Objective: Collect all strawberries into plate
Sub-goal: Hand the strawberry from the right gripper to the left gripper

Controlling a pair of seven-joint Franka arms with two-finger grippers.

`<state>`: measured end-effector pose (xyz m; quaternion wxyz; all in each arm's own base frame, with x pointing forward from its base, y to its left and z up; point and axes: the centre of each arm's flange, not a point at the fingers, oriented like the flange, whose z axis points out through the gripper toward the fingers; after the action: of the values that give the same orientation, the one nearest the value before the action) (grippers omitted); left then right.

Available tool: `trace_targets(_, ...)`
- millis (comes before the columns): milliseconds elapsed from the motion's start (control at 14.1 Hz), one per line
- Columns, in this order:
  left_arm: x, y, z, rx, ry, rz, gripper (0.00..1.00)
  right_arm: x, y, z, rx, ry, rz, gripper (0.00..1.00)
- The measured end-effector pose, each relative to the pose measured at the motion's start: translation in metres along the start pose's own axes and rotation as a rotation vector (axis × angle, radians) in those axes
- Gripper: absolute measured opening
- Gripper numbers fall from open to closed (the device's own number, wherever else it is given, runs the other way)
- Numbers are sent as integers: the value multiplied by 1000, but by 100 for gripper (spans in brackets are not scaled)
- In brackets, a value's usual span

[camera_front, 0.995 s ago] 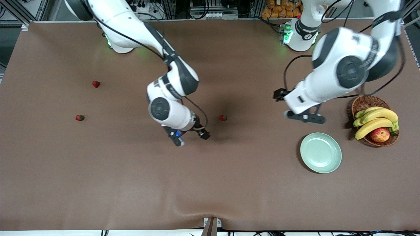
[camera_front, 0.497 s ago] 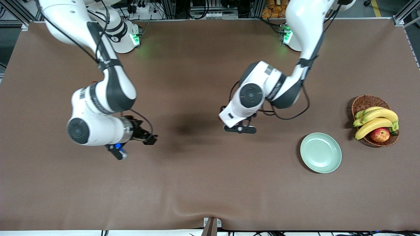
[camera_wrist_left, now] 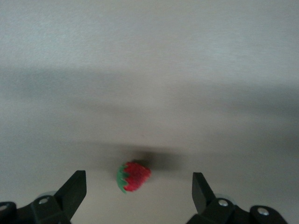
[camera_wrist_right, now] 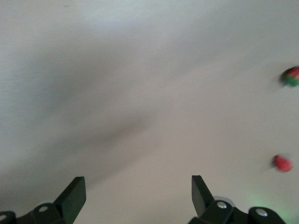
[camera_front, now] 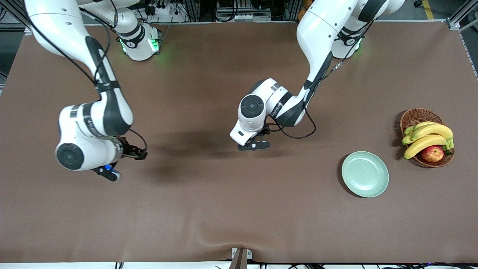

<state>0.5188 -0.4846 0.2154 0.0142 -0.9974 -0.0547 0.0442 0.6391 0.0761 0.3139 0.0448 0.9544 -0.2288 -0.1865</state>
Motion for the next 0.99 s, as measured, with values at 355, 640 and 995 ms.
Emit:
trace_targets(355,-1,-11,22,5,0,-63,100,28,111,26,13,13,-111,100)
trace_targets(640,-8,-12,37,-13,12,-61,100,38,172,60,43,60,-189,100)
trace_targets(995,-12,-10,39,-14,11,-55,95,58,250,93,42,118,-268,100)
